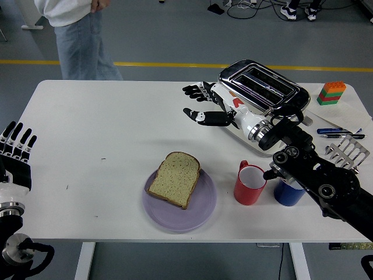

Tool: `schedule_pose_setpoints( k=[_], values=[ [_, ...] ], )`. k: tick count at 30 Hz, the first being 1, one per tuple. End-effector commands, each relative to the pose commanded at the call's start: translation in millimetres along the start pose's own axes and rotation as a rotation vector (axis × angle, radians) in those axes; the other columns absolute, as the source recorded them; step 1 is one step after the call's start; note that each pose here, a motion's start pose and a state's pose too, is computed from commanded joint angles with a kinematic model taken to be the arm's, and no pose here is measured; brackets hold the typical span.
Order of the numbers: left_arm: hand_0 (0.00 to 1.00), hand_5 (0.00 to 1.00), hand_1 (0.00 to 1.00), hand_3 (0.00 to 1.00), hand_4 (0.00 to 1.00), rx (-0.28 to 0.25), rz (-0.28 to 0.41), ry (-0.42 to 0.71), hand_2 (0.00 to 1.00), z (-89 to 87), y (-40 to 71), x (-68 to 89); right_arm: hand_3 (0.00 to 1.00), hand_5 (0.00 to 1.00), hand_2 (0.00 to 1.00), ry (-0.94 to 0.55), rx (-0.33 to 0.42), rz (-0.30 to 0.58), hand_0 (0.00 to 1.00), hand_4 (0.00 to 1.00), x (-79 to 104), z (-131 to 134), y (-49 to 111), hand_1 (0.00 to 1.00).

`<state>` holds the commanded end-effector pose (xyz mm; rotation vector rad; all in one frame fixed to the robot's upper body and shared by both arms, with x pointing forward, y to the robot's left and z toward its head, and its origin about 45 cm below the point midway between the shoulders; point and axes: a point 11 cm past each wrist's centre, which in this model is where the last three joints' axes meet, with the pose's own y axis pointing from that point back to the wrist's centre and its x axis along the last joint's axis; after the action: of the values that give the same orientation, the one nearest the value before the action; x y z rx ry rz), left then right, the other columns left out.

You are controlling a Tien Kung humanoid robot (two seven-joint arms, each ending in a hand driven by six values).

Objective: Push plate across desktop,pick up the break from the machine,place the break in the plate

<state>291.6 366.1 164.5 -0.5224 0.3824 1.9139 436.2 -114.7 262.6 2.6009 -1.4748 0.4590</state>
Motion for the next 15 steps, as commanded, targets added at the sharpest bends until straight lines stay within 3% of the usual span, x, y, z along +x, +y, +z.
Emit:
schedule_pose_setpoints(
  k=[1,2,7,8,15],
  values=[
    [0.782,0.938,0.757,0.659,0.392,-0.002,-0.001,-0.001,0.785,0.5,-0.2,-0.3,0.699,0.204,0.712,-0.049,0.020,0.012,0.783,0.709,6.5,-7,1.4,0.748],
    [0.781,0.930,0.756,0.657,0.387,-0.002,-0.001,-0.002,0.783,0.7,-0.2,-0.4,0.670,0.214,0.691,-0.104,0.039,0.031,0.747,0.632,13.5,-14,1.6,0.712],
    [0.781,0.930,0.756,0.657,0.387,-0.008,0.000,-0.005,0.783,2.8,-0.2,0.3,0.670,0.214,0.691,-0.358,0.117,0.114,0.747,0.632,53.2,-39,11.6,0.712],
    [0.781,0.930,0.756,0.657,0.387,-0.009,0.000,-0.006,0.784,3.1,-0.2,0.5,0.651,0.253,0.690,-0.413,0.134,0.139,0.728,0.561,63.4,-43,14.9,0.692],
    [0.780,0.929,0.756,0.656,0.386,-0.008,0.002,-0.008,0.783,2.6,0.0,0.5,0.668,0.266,0.704,-0.663,0.185,0.298,0.734,0.541,116.7,-38,38.7,0.703]
  ],
)
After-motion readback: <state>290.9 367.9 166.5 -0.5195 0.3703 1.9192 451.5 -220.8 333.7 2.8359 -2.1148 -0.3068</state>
